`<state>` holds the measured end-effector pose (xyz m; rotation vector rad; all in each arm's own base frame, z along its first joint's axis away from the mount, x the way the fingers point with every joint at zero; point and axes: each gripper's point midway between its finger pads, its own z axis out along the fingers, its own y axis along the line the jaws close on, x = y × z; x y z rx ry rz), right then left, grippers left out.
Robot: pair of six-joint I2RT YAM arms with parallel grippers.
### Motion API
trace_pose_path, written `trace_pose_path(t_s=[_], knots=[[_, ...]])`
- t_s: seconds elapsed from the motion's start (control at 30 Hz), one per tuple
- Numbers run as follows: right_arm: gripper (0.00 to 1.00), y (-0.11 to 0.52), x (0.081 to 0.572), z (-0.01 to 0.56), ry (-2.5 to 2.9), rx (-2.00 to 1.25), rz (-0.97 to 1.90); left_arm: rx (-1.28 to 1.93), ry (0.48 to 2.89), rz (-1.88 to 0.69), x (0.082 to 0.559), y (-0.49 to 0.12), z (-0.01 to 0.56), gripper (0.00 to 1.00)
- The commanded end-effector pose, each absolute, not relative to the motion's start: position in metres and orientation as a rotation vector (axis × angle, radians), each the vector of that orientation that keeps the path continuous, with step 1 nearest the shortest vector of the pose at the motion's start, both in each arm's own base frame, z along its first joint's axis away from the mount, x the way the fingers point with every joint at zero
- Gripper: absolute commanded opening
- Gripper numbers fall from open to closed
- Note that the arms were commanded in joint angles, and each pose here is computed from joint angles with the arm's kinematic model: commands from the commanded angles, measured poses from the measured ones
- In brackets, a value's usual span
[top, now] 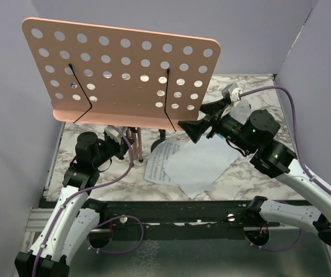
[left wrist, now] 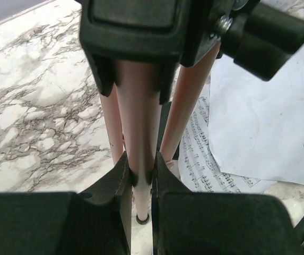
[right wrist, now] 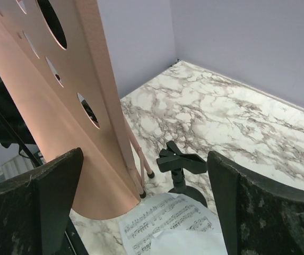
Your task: Set up the instrument practice props
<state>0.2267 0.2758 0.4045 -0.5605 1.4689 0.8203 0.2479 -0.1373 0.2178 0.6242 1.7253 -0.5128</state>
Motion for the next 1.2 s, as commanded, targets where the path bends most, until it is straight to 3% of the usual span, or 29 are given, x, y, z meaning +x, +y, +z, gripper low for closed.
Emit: trace_pose_path(t_s=[0.0,0.33,0.9,1.17], knots=[[1.00,0.270,0.226,0.384,1.508,-0.553,0.797,0.622,1.688,-0.575,0.242,-0.145,0.226,0.00],[1.00,0.275,0.201,0.370,1.422,-0.667,0.883,0.618,1.690,-0.576,0.241,-0.144,0.225,0.00],[0.99,0.284,0.167,0.443,1.229,-0.716,1.080,0.544,1.723,-0.532,0.247,-0.135,0.219,0.00],[1.00,0.287,0.170,0.445,1.236,-0.709,1.085,0.528,1.723,-0.515,0.248,-0.132,0.219,0.00]])
